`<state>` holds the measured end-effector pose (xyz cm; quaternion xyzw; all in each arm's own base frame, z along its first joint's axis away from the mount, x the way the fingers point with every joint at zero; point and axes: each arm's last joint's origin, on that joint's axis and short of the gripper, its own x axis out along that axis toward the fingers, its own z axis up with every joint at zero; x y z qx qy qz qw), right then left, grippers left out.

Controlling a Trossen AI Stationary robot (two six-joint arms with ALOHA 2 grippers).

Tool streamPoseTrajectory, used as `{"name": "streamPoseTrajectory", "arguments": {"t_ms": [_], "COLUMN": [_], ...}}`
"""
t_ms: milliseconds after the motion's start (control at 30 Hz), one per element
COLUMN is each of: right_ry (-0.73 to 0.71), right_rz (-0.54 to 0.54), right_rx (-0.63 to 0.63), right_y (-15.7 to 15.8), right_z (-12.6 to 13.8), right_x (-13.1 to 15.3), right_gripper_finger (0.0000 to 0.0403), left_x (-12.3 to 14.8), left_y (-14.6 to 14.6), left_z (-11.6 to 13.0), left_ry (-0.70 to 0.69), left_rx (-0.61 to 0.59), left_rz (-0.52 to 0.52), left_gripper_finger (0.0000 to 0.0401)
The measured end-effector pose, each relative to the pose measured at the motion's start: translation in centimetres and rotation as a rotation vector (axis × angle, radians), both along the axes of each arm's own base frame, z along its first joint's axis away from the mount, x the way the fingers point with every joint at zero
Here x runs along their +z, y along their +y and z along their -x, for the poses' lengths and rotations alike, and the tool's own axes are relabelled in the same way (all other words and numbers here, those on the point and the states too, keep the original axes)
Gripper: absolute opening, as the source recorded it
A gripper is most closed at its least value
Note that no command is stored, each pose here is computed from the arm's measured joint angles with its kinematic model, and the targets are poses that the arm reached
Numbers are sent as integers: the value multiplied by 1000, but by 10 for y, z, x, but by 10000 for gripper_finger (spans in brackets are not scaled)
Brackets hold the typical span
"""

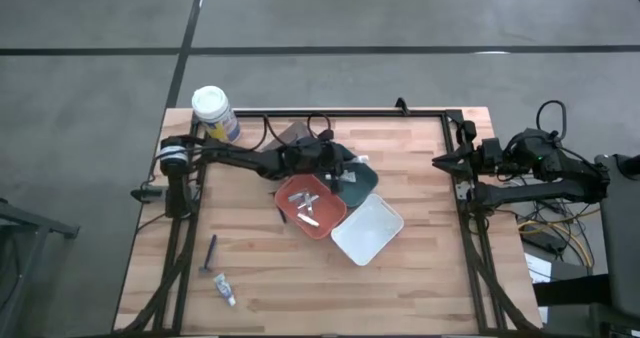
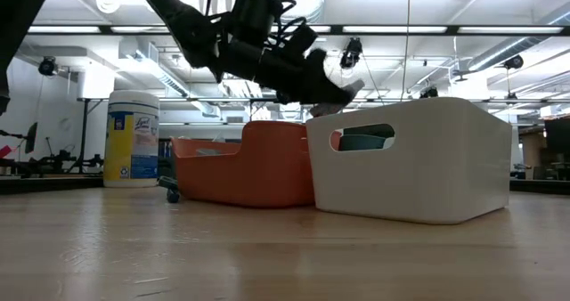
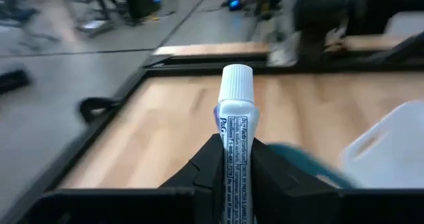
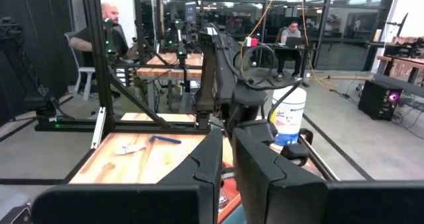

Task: Pick & Place Travel size toiletries
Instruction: Put the white toothpaste into the blue bin, then put the blue razor into the white bin

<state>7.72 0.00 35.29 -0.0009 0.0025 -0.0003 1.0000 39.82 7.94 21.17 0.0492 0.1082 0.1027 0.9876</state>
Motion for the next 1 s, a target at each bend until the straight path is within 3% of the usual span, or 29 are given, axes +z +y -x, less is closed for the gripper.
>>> {"name": "streamPoseTrajectory", "arguments": {"t_ms": [133,400,667,833,1000], "right_ry": [0,0,0,0,-1], "right_rz": [-1,-1,0,0,0], "right_rx": [0,0,0,0,0], "right_y": [0,0,0,0,0], "right_z": [0,0,0,0,0], "right_x": [0,0,0,0,0], "right_gripper_finger": [34,34,34,34,34], "left_x": [4,4,22,38,54], "left_y": [-3,-3,-23,-57,-97], "left_z": [-2,2,14,34,61], "left_ry": [-27,0,76,220,326], "left_rx": [-62,-51,-79,-147,-64], "left_rz": [94,145,191,168,106], "left_gripper_finger": [91,166,168,167,167]}}
